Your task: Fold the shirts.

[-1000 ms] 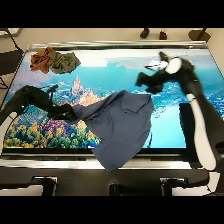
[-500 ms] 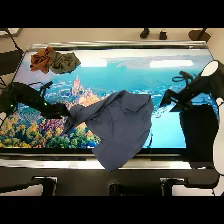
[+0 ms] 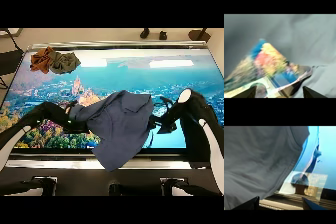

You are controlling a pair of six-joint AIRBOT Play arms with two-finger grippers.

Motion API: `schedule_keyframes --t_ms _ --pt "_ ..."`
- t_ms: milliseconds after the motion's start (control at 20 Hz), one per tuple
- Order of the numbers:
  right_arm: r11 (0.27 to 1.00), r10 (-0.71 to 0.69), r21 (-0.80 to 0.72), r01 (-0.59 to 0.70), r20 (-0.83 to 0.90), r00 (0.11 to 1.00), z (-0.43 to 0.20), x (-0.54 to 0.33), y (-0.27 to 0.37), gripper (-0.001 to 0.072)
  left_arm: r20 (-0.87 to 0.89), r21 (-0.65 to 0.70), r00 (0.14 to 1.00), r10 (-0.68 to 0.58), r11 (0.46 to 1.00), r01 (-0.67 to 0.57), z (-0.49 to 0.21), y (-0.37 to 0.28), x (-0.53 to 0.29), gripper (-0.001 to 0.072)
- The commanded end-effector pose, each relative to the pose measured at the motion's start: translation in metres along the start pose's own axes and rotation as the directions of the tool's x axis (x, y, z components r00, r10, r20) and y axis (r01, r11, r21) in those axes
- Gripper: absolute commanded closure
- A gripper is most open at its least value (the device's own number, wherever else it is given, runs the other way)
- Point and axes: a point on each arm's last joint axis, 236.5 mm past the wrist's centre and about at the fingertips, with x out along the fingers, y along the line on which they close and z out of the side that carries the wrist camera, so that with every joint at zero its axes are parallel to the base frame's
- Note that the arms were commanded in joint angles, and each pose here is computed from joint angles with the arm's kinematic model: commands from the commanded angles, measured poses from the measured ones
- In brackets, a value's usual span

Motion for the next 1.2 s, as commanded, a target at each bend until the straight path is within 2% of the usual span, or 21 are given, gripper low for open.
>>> schedule_keyframes --t_ms 0,150,250,400,450,500,600,650,700,750,800,850,900,950,1000,1150 --pt "0.999 0.043 0.004 -0.043 -0.082 0.996 -0.028 0.033 0.004 0.0067 0.047 -0.048 0.999 0.007 0.999 -0.005 0.012 -0.012 0.028 -0.0001" --pt "0.997 0.075 0.037 -0.072 -0.084 0.994 -0.032 0.049 0.005 0.0068 0.057 -0.052 0.998 0.004 0.999 -0.001 0.021 -0.017 0.035 0.0001" --pt "0.996 0.073 0.06 -0.069 -0.052 0.996 -0.027 0.058 0.001 0.0068 0.067 -0.066 0.998 0.004 0.998 0.0 0.025 -0.017 0.037 0.0089" --pt "0.986 0.132 0.101 -0.131 -0.006 0.991 -0.02 0.067 0.01 0.0069 0.082 -0.15 0.997 0.014 0.989 -0.001 0.031 -0.011 0.043 0.0114" --pt "0.981 0.157 0.116 -0.157 0.011 0.988 -0.017 0.069 0.015 0.0074 0.074 -0.174 0.997 0.016 0.985 -0.003 0.031 -0.009 0.047 0.0182" --pt "0.975 0.179 0.13 -0.181 0.028 0.984 -0.014 0.07 0.019 0.0082 0.064 -0.188 0.998 0.018 0.982 -0.006 0.029 -0.008 0.049 0.0391" --pt "0.968 0.2 0.142 -0.206 0.051 0.978 -0.009 0.073 0.025 0.0081 0.062 -0.187 0.998 0.02 0.982 -0.008 0.029 -0.007 0.05 0.0539" --pt "0.971 0.193 0.137 -0.198 0.05 0.98 -0.011 0.077 0.028 0.0081 0.057 -0.181 0.998 0.021 0.983 -0.011 0.027 -0.007 0.049 0.0643" --pt "0.975 0.183 0.116 -0.188 0.049 0.982 -0.012 0.081 0.033 0.0081 0.046 -0.175 0.999 0.027 0.984 -0.019 0.025 -0.006 0.049 0.0679" --pt "0.981 0.165 0.089 -0.17 0.055 0.985 -0.011 0.087 0.039 0.0083 0.029 -0.169 0.999 0.033 0.985 -0.027 0.021 -0.004 0.049 0.068" --pt "0.986 0.145 0.077 -0.151 0.07 0.987 -0.01 0.092 0.044 0.0111 0.01 -0.154 0.999 0.038 0.987 -0.036 0.016 -0.003 0.049 0.068" --pt "0.987 0.132 0.083 -0.14 0.093 0.987 -0.006 0.096 0.049 0.0202 -0.008 -0.127 0.999 0.038 0.991 -0.039 0.012 -0.004 0.048 0.068" --pt "0.985 0.131 0.095 -0.142 0.114 0.985 -0.002 0.097 0.054 0.0406 -0.024 -0.107 0.999 0.036 0.993 -0.038 0.008 -0.005 0.047 0.068" --pt "0.983 0.139 0.099 -0.153 0.13 0.982 0.001 0.096 0.058 0.0685 -0.029 -0.094 0.999 0.041 0.995 -0.043 0.006 -0.005 0.044 0.0681" --pt "0.983 0.148 0.084 -0.162 0.148 0.978 0.006 0.089 0.062 0.0677 -0.01 -0.066 0.998 0.06 0.996 -0.061 0.01 -0.005 0.035 0.0681" --pt "0.981 0.124 -0.183 -0.059 0.367 0.922 0.042 0.014 0.08 0.0677 0.204 0.086 0.971 0.129 0.985 -0.149 0.049 -0.023 -0.036 0.0681"
